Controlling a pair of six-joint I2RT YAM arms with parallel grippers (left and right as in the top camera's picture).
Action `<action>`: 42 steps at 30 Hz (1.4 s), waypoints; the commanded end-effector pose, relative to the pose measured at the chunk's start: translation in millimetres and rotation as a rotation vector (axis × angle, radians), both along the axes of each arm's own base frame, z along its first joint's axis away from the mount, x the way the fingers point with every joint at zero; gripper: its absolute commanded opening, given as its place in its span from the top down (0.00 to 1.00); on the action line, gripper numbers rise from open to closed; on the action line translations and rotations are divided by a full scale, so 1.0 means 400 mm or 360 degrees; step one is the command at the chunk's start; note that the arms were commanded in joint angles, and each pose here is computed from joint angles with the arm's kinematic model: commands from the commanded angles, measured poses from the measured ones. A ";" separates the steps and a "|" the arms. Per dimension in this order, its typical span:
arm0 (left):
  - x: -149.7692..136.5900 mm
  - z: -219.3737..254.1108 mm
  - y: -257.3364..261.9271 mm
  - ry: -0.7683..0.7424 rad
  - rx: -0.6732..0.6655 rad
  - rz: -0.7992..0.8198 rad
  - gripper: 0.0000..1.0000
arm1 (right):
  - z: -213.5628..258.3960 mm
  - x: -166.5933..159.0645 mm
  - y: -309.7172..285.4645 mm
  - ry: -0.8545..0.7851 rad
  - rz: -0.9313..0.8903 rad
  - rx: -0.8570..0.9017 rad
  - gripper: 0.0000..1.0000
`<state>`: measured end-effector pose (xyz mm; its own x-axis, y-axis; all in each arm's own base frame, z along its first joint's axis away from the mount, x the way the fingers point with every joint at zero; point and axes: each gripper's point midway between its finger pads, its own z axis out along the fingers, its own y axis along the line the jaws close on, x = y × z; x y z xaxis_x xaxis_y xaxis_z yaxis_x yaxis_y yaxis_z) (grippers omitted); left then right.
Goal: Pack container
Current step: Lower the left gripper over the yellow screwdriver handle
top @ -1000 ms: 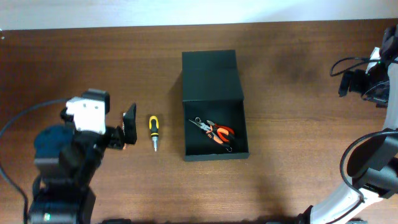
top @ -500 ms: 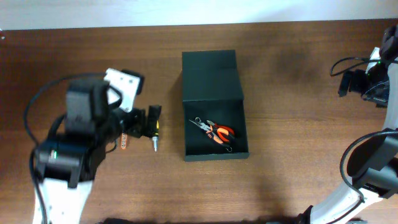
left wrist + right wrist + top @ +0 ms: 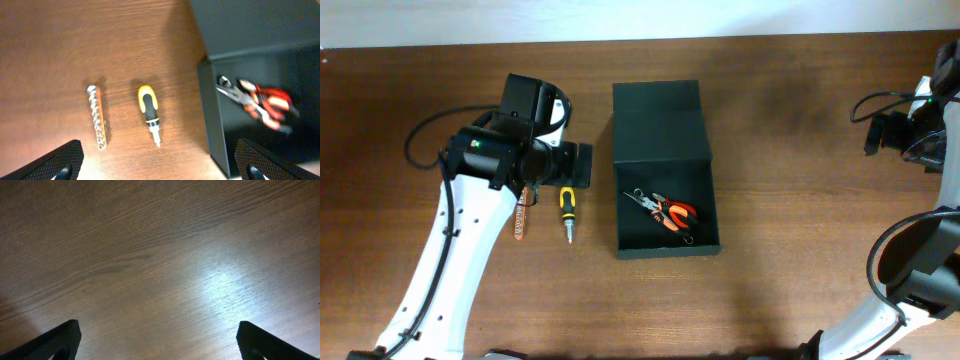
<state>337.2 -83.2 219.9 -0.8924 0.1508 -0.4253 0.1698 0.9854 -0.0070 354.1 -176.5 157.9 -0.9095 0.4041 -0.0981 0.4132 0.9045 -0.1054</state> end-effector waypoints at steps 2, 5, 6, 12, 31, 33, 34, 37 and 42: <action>0.023 0.009 0.046 -0.0054 -0.0084 0.0584 0.01 | 0.014 -0.005 0.000 -0.0025 -0.0022 -0.0006 0.01; 0.027 0.011 0.044 -0.0066 -0.0091 0.0583 0.01 | 0.014 -0.005 0.000 -0.0025 -0.0022 -0.0006 0.01; 0.023 0.009 0.045 -0.0055 -0.0086 0.0582 0.01 | 0.014 -0.005 0.000 -0.0025 -0.0022 -0.0006 0.01; -0.012 -0.013 0.056 0.0048 0.0003 0.0514 0.01 | 0.014 -0.005 0.000 -0.0025 -0.0022 -0.0006 0.01; 0.018 -0.203 0.035 0.0406 0.0121 0.0472 0.01 | 0.014 -0.004 0.000 -0.0025 -0.0022 -0.0006 0.01; 0.021 -0.209 0.034 0.0413 0.0125 0.0464 0.01 | 0.014 -0.005 0.000 -0.0025 -0.0022 -0.0006 0.01; 0.022 -0.210 0.032 0.0415 0.0126 0.0439 0.01 | 0.014 -0.005 -0.001 -0.0025 -0.0022 -0.0006 0.01; 0.029 -0.211 0.003 0.0414 0.0073 0.0257 0.01 | 0.014 -0.005 0.000 -0.0025 -0.0022 -0.0006 0.01; 0.033 -0.230 -0.018 0.0411 0.0022 0.0157 0.01 | 0.014 -0.005 0.000 -0.0025 -0.0022 -0.0006 0.01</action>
